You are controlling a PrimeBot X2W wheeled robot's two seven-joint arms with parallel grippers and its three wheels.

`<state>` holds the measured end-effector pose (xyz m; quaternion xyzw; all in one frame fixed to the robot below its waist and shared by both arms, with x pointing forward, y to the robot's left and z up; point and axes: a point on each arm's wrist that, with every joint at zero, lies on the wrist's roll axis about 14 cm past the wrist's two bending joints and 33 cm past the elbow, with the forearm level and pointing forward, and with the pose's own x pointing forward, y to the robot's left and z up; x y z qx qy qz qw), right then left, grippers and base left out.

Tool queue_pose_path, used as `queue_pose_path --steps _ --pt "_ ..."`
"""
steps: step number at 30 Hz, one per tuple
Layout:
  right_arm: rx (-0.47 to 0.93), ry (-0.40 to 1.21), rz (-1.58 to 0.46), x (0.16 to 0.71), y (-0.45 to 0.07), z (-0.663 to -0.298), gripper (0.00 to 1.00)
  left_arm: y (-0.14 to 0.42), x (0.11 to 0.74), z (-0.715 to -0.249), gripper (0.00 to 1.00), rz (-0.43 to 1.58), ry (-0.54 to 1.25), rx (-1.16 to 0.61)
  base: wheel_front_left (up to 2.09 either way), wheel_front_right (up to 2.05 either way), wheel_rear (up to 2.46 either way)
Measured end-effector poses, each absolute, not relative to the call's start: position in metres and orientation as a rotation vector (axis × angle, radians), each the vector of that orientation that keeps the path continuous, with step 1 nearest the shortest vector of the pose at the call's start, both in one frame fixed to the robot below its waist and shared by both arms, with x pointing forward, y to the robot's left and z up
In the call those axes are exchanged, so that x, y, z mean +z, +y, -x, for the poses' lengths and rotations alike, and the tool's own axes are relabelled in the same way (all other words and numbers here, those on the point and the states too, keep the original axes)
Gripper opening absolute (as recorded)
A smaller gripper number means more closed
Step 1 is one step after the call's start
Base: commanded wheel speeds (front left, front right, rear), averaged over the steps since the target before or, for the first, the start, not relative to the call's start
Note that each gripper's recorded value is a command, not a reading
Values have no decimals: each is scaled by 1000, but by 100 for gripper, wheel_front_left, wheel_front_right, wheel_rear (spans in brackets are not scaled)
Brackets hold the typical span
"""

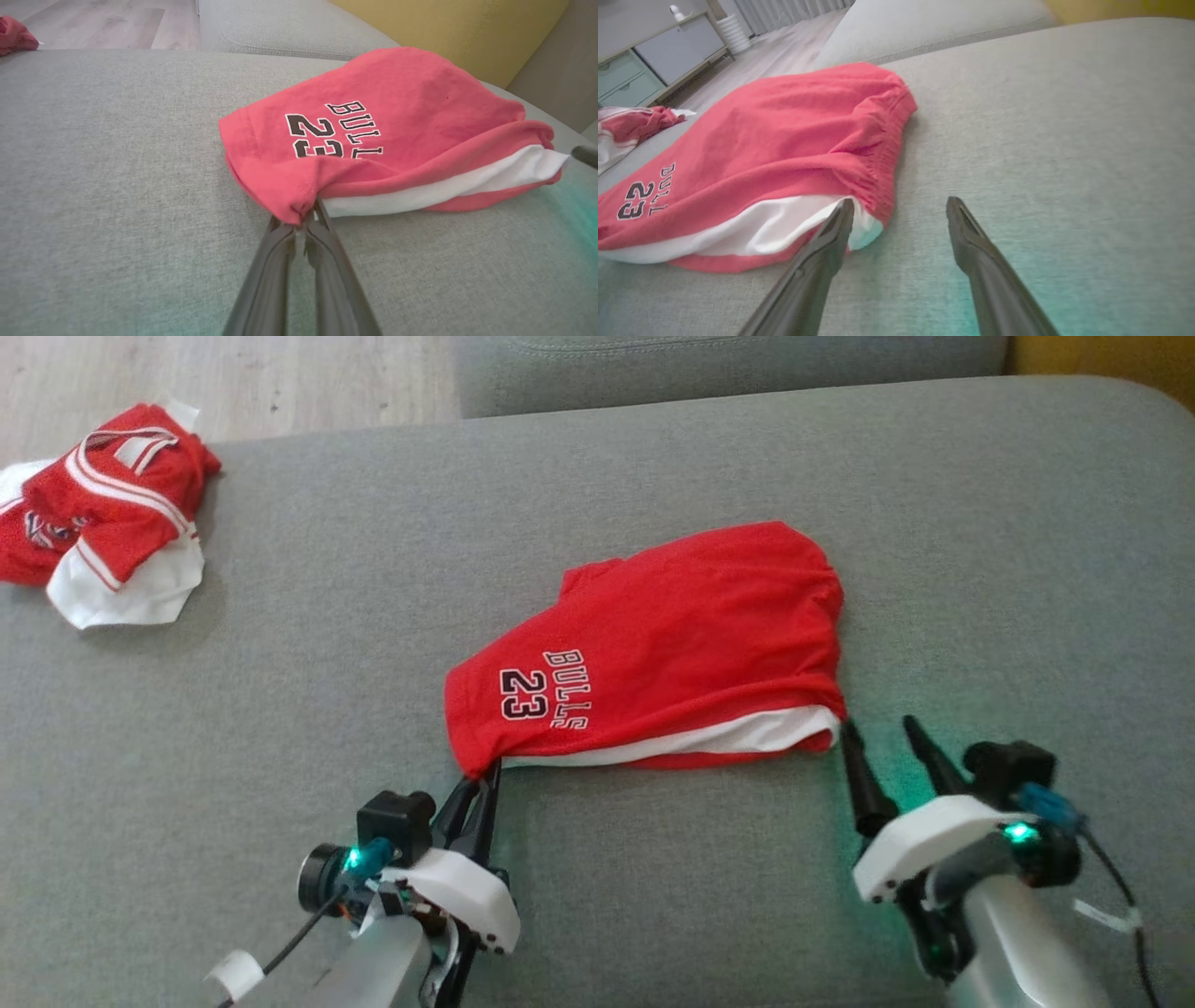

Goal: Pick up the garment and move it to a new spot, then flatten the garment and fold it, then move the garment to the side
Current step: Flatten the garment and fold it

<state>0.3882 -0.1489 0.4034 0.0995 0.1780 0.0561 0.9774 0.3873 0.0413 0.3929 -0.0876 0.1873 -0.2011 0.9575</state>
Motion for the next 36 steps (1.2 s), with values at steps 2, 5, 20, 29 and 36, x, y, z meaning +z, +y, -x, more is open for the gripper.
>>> queue_pose_path --steps 2,5,20,29,36 --pt "143 394 -196 395 -138 -390 100 43 393 -386 0 179 377 -406 0 0 0" --pt "177 450 -180 381 -128 -388 100 44 394 -385 0 184 374 -400 0 0 0" --pt "221 495 -164 370 -114 -398 0 48 401 -393 0 195 343 -382 0 0 0" --pt "183 269 -89 425 -134 -422 0 45 457 -409 0 205 163 -399 0 0 0" --pt "179 16 2 517 -140 -431 0 49 544 -409 0 175 -109 -439 0 0 0"
